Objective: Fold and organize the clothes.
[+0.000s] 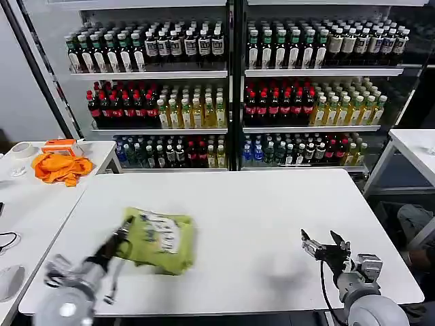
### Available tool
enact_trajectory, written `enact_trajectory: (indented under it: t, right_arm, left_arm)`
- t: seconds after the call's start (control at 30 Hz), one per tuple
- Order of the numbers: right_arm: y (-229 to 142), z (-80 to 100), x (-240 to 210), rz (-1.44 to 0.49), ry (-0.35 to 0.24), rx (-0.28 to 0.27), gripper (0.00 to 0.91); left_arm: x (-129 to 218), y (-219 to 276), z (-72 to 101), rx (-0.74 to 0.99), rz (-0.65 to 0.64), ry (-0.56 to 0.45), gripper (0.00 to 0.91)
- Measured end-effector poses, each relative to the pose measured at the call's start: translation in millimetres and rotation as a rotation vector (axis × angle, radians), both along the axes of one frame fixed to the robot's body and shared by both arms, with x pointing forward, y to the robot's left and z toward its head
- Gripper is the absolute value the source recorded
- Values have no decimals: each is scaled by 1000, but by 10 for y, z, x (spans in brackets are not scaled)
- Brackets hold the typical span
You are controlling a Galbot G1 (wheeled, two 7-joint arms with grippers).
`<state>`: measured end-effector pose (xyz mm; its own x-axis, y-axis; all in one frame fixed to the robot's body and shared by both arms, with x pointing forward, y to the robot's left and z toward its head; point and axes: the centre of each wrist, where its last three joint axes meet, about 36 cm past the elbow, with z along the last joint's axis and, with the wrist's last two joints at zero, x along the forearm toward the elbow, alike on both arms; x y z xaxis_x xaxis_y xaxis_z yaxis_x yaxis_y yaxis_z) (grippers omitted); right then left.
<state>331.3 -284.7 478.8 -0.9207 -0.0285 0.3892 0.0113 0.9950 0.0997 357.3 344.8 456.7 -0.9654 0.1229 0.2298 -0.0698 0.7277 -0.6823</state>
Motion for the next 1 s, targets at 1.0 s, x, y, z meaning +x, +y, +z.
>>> enact_trajectory:
  t: [1.0]
  right_arm:
    - [1, -104, -112, 6, -6, -27, 907]
  left_arm:
    - [67, -1073, -410, 867, -361, -69, 20]
